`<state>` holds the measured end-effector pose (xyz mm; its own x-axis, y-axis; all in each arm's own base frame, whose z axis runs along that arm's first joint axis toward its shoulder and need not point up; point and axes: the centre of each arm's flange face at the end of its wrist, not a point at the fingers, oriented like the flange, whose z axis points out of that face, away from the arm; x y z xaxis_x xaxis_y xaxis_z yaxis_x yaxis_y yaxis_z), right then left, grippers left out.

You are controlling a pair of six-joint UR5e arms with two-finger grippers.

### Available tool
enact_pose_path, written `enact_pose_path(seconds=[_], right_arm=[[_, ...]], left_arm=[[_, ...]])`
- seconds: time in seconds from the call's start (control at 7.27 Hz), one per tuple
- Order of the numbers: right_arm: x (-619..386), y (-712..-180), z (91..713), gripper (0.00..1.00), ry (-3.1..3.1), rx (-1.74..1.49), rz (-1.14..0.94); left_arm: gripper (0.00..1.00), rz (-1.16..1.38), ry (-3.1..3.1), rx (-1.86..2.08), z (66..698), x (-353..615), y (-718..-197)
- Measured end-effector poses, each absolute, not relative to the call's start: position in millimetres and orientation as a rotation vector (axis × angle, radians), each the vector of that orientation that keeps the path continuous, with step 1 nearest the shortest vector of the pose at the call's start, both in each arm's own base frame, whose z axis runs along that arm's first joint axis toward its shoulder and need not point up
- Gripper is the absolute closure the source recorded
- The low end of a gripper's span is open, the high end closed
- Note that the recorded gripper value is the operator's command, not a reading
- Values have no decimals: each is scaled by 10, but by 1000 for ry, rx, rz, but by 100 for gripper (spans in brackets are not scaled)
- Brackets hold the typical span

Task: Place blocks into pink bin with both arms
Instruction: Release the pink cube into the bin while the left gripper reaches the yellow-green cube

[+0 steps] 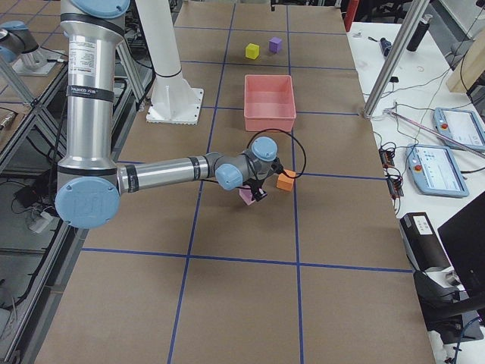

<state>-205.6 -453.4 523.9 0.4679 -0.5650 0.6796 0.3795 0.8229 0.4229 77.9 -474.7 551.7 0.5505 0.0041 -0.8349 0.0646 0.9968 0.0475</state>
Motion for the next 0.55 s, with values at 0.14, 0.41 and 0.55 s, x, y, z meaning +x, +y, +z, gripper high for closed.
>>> enact_pose_path(seconds=[0.14, 0.41, 0.55], right_arm=[[-2106, -4685, 4878, 100, -951, 231, -493], [-2454, -4868, 4000, 100, -1053, 166, -253], [-2869, -4853, 3519, 100, -1098, 120, -178]], left_arm=[[9, 6, 1000, 74, 5278, 1170, -4700], [1, 105, 1001, 85, 4995, 1738, -4548], [1, 134, 988, 102, 4980, 1866, -4473]])
